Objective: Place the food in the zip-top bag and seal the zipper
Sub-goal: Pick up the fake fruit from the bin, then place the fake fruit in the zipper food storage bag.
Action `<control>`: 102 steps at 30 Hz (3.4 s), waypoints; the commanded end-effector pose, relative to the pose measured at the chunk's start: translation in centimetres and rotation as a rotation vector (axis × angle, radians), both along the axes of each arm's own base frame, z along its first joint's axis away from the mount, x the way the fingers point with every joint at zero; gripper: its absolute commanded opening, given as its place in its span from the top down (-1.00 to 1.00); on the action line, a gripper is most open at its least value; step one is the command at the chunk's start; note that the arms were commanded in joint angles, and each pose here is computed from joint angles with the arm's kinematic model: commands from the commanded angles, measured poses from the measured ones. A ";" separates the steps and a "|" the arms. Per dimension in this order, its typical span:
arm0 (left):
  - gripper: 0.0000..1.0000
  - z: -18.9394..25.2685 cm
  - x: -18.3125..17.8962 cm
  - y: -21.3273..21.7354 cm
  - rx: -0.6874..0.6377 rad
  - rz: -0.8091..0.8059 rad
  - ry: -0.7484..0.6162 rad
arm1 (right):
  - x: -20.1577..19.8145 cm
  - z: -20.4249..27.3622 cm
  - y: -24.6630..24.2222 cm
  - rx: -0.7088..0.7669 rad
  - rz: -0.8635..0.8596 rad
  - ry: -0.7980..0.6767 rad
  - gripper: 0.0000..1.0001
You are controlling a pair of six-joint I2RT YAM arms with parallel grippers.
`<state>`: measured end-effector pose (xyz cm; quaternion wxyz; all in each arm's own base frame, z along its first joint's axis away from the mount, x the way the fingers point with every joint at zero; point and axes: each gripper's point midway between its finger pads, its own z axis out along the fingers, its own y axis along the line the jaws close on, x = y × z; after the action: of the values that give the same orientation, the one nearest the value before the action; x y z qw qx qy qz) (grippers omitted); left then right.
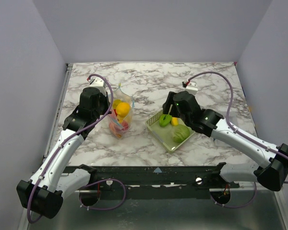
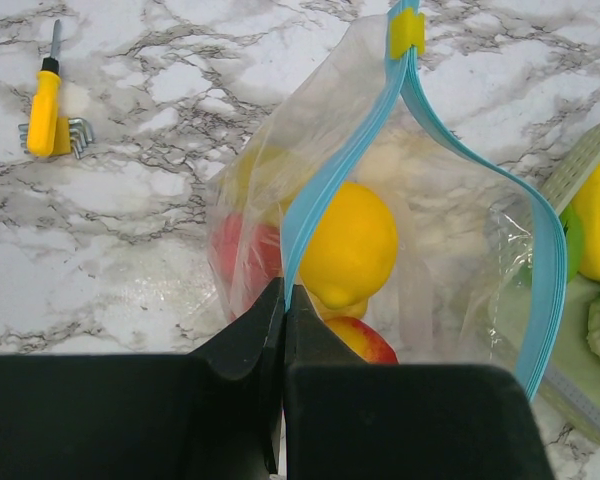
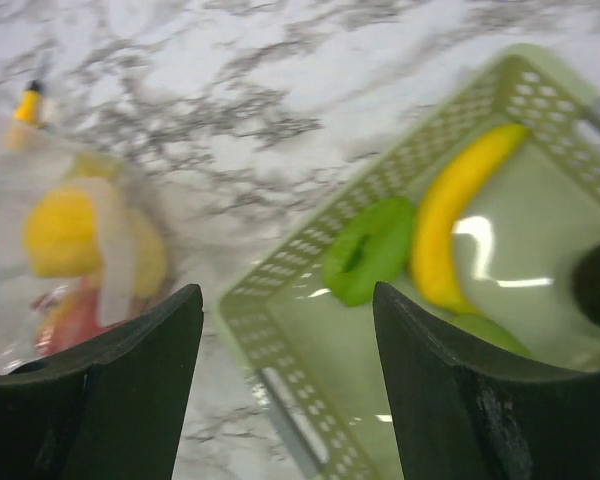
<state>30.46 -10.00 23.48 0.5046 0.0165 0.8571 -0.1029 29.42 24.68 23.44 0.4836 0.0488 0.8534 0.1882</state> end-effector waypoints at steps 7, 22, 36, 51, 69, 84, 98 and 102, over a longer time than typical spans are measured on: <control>1.00 0.2 0.0 -0.3 -0.027 -0.012 -0.006 | 0.0 -3.5 -15.2 -0.463 -0.431 0.140 -0.51; 1.00 0.2 0.1 -0.3 -0.027 -0.011 -0.005 | 1.0 -12.5 -16.0 -0.777 -0.362 0.451 -0.54; 1.00 0.3 0.0 -0.3 -0.030 -0.013 -0.008 | 2.1 -17.1 -18.0 -0.917 -0.374 0.521 -0.68; 1.00 0.1 0.1 -0.3 -0.027 -0.012 -0.002 | 3.6 -14.1 -16.3 -0.837 -0.342 0.481 0.01; 1.00 -0.1 0.3 -0.1 -0.030 -0.004 0.008 | -0.1 5.0 6.7 0.511 0.589 -0.008 0.13; 1.00 -0.1 0.3 0.1 -0.025 0.003 0.005 | 1.4 8.1 16.2 0.506 0.663 -0.061 0.04; 1.00 0.1 0.2 0.1 -0.028 0.003 0.000 | 3.2 6.4 18.6 0.340 0.603 -0.056 -0.75; 1.00 0.1 0.2 0.1 -0.029 0.003 0.001 | 3.1 6.5 17.5 0.311 0.572 -0.063 -0.74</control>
<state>30.61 -9.93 23.24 0.4995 0.0105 0.8595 -0.1083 32.36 43.53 29.24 0.4019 -0.1302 0.7702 0.4778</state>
